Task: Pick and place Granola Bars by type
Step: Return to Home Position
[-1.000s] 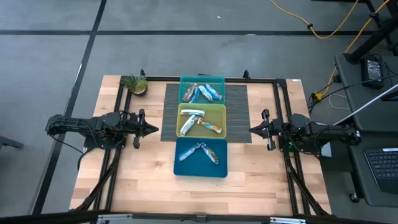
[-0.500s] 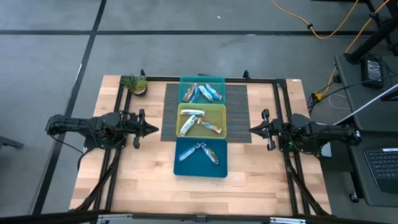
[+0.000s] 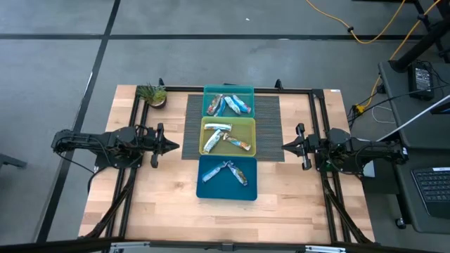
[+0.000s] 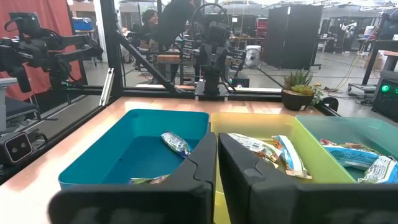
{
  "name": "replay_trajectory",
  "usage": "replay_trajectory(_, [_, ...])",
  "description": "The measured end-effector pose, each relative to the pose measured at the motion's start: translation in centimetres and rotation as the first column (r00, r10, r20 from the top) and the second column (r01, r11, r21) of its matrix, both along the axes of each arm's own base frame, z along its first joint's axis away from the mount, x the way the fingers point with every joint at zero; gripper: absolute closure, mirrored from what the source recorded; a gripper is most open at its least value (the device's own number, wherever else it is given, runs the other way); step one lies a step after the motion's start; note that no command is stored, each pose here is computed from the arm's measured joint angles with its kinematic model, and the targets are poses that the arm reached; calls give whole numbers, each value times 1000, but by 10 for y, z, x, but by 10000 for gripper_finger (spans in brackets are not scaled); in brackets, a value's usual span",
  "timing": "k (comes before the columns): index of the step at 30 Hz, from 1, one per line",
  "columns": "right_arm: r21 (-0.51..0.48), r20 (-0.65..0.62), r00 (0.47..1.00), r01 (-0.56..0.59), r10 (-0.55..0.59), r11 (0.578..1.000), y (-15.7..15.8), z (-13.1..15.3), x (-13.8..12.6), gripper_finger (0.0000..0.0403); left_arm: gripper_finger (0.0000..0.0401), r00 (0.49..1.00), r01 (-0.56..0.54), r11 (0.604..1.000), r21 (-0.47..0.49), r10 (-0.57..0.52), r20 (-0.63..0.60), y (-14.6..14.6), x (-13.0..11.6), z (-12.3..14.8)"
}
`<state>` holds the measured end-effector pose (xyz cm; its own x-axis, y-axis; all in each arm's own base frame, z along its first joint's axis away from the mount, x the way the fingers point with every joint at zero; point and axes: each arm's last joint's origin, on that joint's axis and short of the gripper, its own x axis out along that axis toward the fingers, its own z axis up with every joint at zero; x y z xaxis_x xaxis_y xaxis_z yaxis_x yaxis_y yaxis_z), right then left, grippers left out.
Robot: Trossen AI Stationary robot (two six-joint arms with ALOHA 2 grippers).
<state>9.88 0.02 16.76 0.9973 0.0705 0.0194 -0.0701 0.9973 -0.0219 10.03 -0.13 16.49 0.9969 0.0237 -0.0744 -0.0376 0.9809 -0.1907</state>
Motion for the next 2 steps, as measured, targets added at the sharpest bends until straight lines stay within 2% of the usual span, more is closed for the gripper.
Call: replay_trajectory(2, [0,0,1000,0,0,1000,0,0,0,382,394,1000,0,1000,0,0,0,0,0,0])
